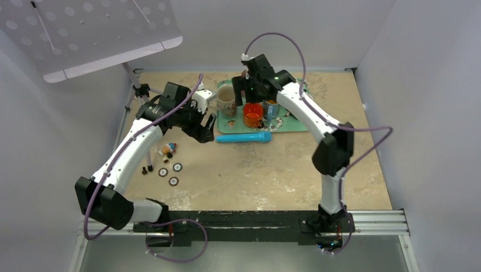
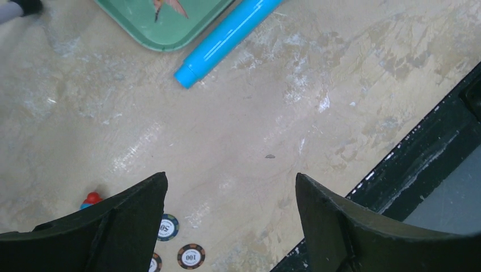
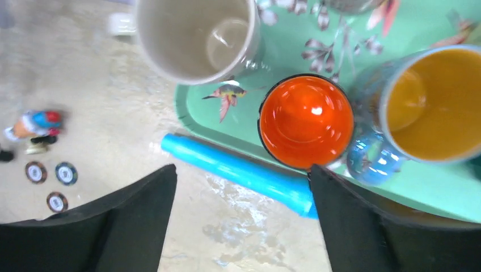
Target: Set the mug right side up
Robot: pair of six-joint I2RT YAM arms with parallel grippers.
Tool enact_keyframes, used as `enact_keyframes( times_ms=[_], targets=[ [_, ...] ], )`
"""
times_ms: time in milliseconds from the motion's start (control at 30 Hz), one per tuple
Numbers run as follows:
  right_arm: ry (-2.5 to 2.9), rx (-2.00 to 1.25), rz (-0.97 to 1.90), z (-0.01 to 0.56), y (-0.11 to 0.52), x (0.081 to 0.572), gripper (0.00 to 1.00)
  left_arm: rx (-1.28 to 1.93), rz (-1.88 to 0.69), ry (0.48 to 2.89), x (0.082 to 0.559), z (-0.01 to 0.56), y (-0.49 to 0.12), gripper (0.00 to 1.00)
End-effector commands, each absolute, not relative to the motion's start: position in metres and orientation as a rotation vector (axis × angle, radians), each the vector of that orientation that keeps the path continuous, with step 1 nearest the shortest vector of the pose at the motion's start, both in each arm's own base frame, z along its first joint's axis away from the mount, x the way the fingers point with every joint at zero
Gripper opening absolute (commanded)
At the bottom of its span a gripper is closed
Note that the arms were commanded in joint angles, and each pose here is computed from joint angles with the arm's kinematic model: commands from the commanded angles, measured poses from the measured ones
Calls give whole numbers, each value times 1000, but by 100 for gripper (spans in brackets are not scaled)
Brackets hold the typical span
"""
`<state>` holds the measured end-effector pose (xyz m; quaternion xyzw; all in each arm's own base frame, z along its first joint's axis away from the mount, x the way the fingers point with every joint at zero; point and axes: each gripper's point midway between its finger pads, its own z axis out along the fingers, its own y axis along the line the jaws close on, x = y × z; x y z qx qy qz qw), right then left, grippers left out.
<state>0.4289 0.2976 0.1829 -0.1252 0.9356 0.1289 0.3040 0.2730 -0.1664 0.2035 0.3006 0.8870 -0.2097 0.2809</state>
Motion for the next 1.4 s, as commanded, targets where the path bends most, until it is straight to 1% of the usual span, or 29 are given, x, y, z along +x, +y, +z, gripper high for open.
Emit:
enact_keyframes(
  times_ms=[0, 133, 233, 333, 367, 400, 433, 467, 567, 633, 767, 833, 900, 1033, 1133, 1267, 1367],
  targets=[
    [2076, -225, 377, 309, 258, 414, 97, 782, -412, 2221, 286, 233, -151, 87],
    [1907, -31, 298, 325, 175, 397, 98, 630, -160, 2139, 293, 243, -112, 87],
    [1840, 129, 190, 311, 101, 386, 98, 625, -22, 2122, 281, 241, -83, 88],
    [1760, 206, 117, 302, 54, 369, 98, 630, -6, 2092, 259, 236, -70, 91],
    [1760, 217, 94, 290, 43, 363, 98, 633, -15, 2091, 251, 227, -69, 91],
    [1753, 227, 68, 282, 34, 358, 98, 628, -16, 2069, 245, 225, -67, 93],
    [1737, 246, 38, 278, 26, 351, 98, 618, -14, 2020, 239, 225, -65, 99],
    [1733, 271, 5, 269, 18, 347, 99, 614, -11, 1985, 239, 219, -64, 100],
    [1682, 292, -29, 249, 6, 329, 99, 548, 50, 1802, 245, 224, -56, 100],
    [1646, 339, -26, 237, 0, 317, 98, 491, 78, 1747, 252, 220, -52, 100],
    [1559, 566, -51, 217, -26, 293, 98, 388, 96, 1791, 262, 196, -45, 100],
    [1537, 624, -56, 211, -33, 285, 98, 357, 103, 1773, 263, 187, -42, 100],
    [1504, 672, -55, 206, -38, 280, 98, 258, 128, 1771, 267, 178, -33, 100],
    [1481, 694, -40, 204, -40, 277, 98, 272, 151, 1775, 269, 157, -31, 100],
    [1483, 684, -32, 205, -38, 278, 98, 185, 193, 1765, 271, 147, -20, 100],
    [1499, 700, -39, 205, -38, 280, 97, 133, 139, 1837, 263, 136, -22, 100],
    [1518, 683, -52, 203, -37, 280, 96, 133, 133, 1837, 263, 134, -23, 100]
  ],
)
